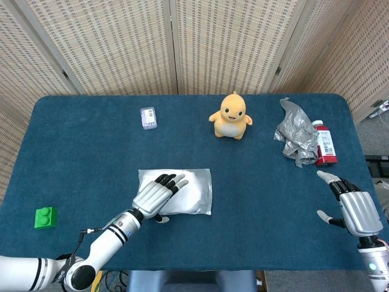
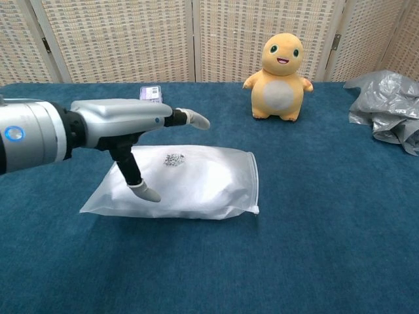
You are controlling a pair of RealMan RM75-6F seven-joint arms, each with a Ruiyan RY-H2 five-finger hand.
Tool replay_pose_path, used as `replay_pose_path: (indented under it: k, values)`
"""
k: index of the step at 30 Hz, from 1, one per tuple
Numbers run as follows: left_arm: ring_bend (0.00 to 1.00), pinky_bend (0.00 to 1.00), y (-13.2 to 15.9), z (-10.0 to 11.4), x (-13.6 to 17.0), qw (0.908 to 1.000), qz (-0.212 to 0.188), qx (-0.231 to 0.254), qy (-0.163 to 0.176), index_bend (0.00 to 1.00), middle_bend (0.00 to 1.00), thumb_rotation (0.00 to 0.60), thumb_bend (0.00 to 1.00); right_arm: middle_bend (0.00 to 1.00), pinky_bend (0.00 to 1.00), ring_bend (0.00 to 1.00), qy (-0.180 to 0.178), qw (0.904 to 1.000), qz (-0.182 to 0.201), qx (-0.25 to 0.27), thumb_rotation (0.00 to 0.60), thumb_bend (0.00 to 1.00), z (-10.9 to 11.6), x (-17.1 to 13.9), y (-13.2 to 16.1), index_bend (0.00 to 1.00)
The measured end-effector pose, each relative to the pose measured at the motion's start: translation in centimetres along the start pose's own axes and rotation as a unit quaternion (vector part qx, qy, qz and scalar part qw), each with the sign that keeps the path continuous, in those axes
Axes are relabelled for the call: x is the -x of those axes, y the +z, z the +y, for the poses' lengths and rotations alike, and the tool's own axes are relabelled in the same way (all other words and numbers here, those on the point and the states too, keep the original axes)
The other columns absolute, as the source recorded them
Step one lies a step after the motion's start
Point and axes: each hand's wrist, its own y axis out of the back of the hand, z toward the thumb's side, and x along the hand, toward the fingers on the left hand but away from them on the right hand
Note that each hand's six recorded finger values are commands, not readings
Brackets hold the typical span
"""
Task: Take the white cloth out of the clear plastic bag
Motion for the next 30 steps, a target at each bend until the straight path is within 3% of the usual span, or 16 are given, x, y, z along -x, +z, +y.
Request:
replay_pose_path:
  k: [15, 30]
  values:
    - [0.0, 0.07, -0.2, -0.2, -2.9, 0.9986, 0.034, 0.011, -0.039, 0.0, 0.0, 0.6, 0.0, 0.24, 0.43, 0.24, 0.008, 1.0, -0.003, 0.004, 0.6, 0.02, -0.6, -0.1, -0.3, 0.16]
    - [0.0, 0.07, -1.8, -1.6, -3.6, 0.9941, 0.074, 0.024, -0.075, 0.0, 0.0, 0.6, 0.0, 0.24, 0.43, 0.24, 0.015, 0.9999, -0.001, 0.004, 0.6, 0.02, -1.0, 0.0, -0.1, 0.16]
